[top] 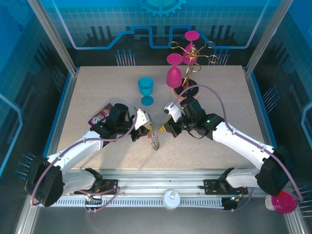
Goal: Put the keys on the keyring
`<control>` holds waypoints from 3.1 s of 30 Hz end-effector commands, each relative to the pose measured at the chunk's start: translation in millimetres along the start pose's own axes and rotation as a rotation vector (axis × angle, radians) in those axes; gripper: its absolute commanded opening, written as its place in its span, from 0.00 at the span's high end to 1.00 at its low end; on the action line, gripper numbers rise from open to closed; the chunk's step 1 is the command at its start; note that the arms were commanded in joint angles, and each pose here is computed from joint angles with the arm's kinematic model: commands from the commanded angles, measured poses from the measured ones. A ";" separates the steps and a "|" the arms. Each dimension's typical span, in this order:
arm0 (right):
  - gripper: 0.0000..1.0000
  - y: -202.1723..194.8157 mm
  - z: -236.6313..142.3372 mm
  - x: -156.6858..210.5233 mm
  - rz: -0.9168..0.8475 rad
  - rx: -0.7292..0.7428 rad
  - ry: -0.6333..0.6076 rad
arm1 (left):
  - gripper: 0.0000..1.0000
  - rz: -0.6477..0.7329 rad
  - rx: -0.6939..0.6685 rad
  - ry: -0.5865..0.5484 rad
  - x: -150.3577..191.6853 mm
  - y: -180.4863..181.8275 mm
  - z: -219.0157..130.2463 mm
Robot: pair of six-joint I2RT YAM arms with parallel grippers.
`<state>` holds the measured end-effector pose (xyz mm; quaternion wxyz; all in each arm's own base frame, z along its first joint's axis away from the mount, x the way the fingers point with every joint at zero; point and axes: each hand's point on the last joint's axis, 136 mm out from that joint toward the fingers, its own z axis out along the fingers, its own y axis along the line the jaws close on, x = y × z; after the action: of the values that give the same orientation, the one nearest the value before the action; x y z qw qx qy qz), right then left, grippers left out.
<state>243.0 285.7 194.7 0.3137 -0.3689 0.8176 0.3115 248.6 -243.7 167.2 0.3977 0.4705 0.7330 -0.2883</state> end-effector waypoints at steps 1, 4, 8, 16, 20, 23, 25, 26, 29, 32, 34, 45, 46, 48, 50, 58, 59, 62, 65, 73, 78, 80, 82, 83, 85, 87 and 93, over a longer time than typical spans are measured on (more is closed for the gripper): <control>1.00 18.4 3.2 -11.4 -0.075 -0.132 -0.071 | 1.00 0.029 0.042 -0.054 -7.8 -9.3 3.4; 1.00 22.5 7.7 -5.6 -0.076 -0.169 -0.057 | 1.00 0.056 0.046 -0.058 -5.2 -12.1 5.5; 1.00 20.6 13.4 3.6 -0.065 -0.177 -0.029 | 1.00 0.088 0.043 -0.061 -2.6 -14.0 7.0; 1.00 23.0 21.9 8.3 -0.040 -0.211 -0.004 | 1.00 0.135 0.049 -0.065 -0.2 -19.6 7.8; 1.00 18.9 26.1 13.7 -0.034 -0.195 0.018 | 1.00 0.148 0.046 -0.067 -0.5 -20.0 7.9; 1.00 17.7 27.1 13.2 -0.031 -0.190 0.017 | 1.00 0.157 0.048 -0.069 -0.3 -21.0 7.6; 1.00 18.3 27.6 12.7 -0.028 -0.194 0.016 | 1.00 0.161 0.053 -0.070 0.0 -22.3 7.9; 1.00 18.6 27.9 12.3 -0.028 -0.196 0.015 | 1.00 0.162 0.055 -0.069 0.2 -22.6 7.9; 1.00 17.4 28.8 11.5 -0.022 -0.193 0.013 | 1.00 0.165 0.058 -0.066 1.1 -23.3 8.0; 1.00 15.6 30.0 10.0 -0.015 -0.183 0.010 | 1.00 0.176 0.056 -0.065 1.2 -23.5 8.0; 1.00 12.5 31.6 9.3 -0.006 -0.169 0.012 | 1.00 0.183 0.058 -0.068 0.4 -24.4 7.7; 1.00 -10.4 35.7 10.1 0.083 -0.067 0.029 | 1.00 0.243 0.064 -0.065 1.4 -30.0 7.7; 1.00 -10.6 36.4 11.1 0.089 -0.067 0.031 | 1.00 0.257 0.066 -0.057 3.9 -31.6 8.6; 1.00 -10.7 36.0 10.0 0.098 -0.069 0.023 | 1.00 0.292 0.065 -0.043 6.5 -34.7 10.0; 1.00 -10.3 35.7 9.3 0.105 -0.073 0.017 | 1.00 0.322 0.060 -0.032 8.8 -36.7 11.2; 1.00 -15.5 37.5 10.5 0.133 -0.047 0.011 | 1.00 0.379 0.040 -0.038 8.7 -39.4 10.8; 1.00 -15.9 37.7 10.6 0.136 -0.045 0.011 | 1.00 0.384 0.036 -0.042 7.8 -39.2 10.2; 1.00 -17.1 38.2 10.3 0.146 -0.040 0.009 | 1.00 0.399 0.030 -0.053 6.9 -40.0 8.9; 1.00 -16.9 37.8 8.8 0.151 -0.040 0.004 | 1.00 0.413 0.020 -0.062 5.7 -39.9 8.1; 1.00 -8.2 41.9 9.8 0.158 -0.076 0.009 | 1.00 0.418 -0.020 -0.097 -2.0 -34.7 7.1; 1.00 -8.8 37.2 10.8 0.169 -0.067 0.001 | 1.00 0.376 -0.053 -0.096 -4.2 -28.0 7.7; 1.00 -13.2 30.6 11.9 0.173 -0.043 -0.008 | 1.00 0.334 -0.083 -0.105 -7.2 -23.3 6.0; 1.00 -14.9 22.2 8.9 0.169 -0.026 -0.030 | 1.00 0.277 -0.101 -0.116 -9.0 -21.1 3.5; 1.00 -16.2 21.5 19.6 0.175 -0.021 -0.018 | 1.00 0.236 -0.106 -0.127 -10.6 -20.6 2.0; 1.00 -13.1 17.5 20.3 0.169 -0.030 -0.037 | 1.00 0.160 -0.106 -0.139 -12.3 -20.9 -0.4; 1.00 -6.7 14.3 19.1 0.162 -0.062 -0.068 | 1.00 0.073 -0.095 -0.142 -11.3 -22.6 -1.5; 1.00 11.3 14.1 10.5 0.131 -0.154 -0.104 | 1.00 -0.065 -0.062 -0.168 -10.6 -27.8 -2.6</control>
<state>235.1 286.8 164.3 0.2915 -0.3064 0.8230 0.3793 228.9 -254.2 171.2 0.4637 0.4449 0.7142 -0.2773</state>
